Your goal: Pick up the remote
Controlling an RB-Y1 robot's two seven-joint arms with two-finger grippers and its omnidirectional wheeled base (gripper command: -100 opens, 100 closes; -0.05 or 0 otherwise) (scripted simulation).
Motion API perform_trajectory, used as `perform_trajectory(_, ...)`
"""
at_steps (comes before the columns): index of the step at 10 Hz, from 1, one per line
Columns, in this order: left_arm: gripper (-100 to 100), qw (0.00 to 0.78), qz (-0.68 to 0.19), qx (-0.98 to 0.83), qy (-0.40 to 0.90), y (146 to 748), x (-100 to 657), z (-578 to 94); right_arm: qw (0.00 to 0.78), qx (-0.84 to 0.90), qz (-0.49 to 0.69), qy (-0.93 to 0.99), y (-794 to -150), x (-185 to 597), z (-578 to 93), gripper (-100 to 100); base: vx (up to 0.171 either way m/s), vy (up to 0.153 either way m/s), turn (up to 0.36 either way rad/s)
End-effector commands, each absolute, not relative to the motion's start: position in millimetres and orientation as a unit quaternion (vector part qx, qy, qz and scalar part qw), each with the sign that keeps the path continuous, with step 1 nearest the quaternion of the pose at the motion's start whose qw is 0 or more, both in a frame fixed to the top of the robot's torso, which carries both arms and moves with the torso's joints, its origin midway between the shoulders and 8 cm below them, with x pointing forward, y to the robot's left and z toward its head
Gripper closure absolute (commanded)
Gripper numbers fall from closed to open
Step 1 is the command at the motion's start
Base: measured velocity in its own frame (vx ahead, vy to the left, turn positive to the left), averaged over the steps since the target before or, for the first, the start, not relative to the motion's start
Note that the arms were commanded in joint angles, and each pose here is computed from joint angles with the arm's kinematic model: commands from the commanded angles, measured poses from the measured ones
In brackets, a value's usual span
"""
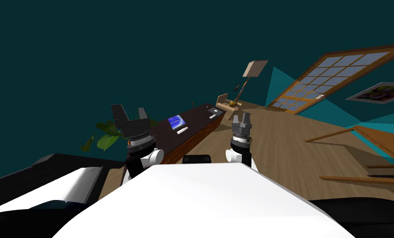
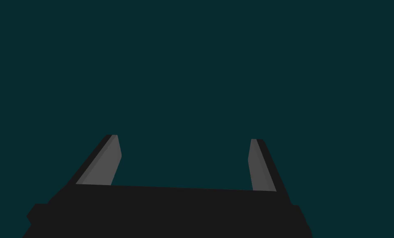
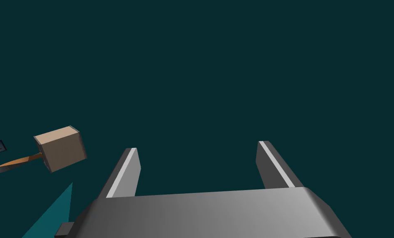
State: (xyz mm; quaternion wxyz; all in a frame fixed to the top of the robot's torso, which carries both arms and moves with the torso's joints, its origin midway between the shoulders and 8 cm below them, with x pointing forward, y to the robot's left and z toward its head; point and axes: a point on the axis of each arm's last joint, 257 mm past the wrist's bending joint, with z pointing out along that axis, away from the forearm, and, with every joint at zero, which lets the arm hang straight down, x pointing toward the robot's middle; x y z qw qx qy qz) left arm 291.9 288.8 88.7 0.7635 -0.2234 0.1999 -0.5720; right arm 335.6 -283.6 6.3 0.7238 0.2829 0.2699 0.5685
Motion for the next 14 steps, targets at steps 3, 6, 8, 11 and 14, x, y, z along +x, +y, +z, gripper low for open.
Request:
perform_trajectory(3,-100,0.74,-0.579,-0.244,0.24,287.5,320.9,67.8,0.724,0.283,0.569,0.27,-283.5,335.6,6.3,0,0.001,-0.057,-0.075)
perform_trajectory(6,-100,0.722,-0.581,-0.263,0.267,288.8,343.1,50.6,0.724,0.283,0.569,0.27,-283.6,335.6,6.3,0,0.011,-0.055,-0.065)
perform_trajectory(8,-100,0.712,-0.581,-0.274,0.283,290.4,355.7,40.2,0.724,0.283,0.569,0.27,-283.5,335.6,6.3,0,0.02,-0.049,-0.08)
perform_trajectory(11,-100,0.69,-0.577,-0.303,0.316,296.6,383.3,15.4,0.724,0.283,0.569,0.27,-283.5,335.6,6.3,0,0.025,-0.047,-0.092)
perform_trajectory(14,-100,0.665,-0.566,-0.339,0.35,307.7,412.5,-15.6,0.724,0.283,0.569,0.27,-283.5,335.6,6.3,0,0.025,-0.051,-0.107)
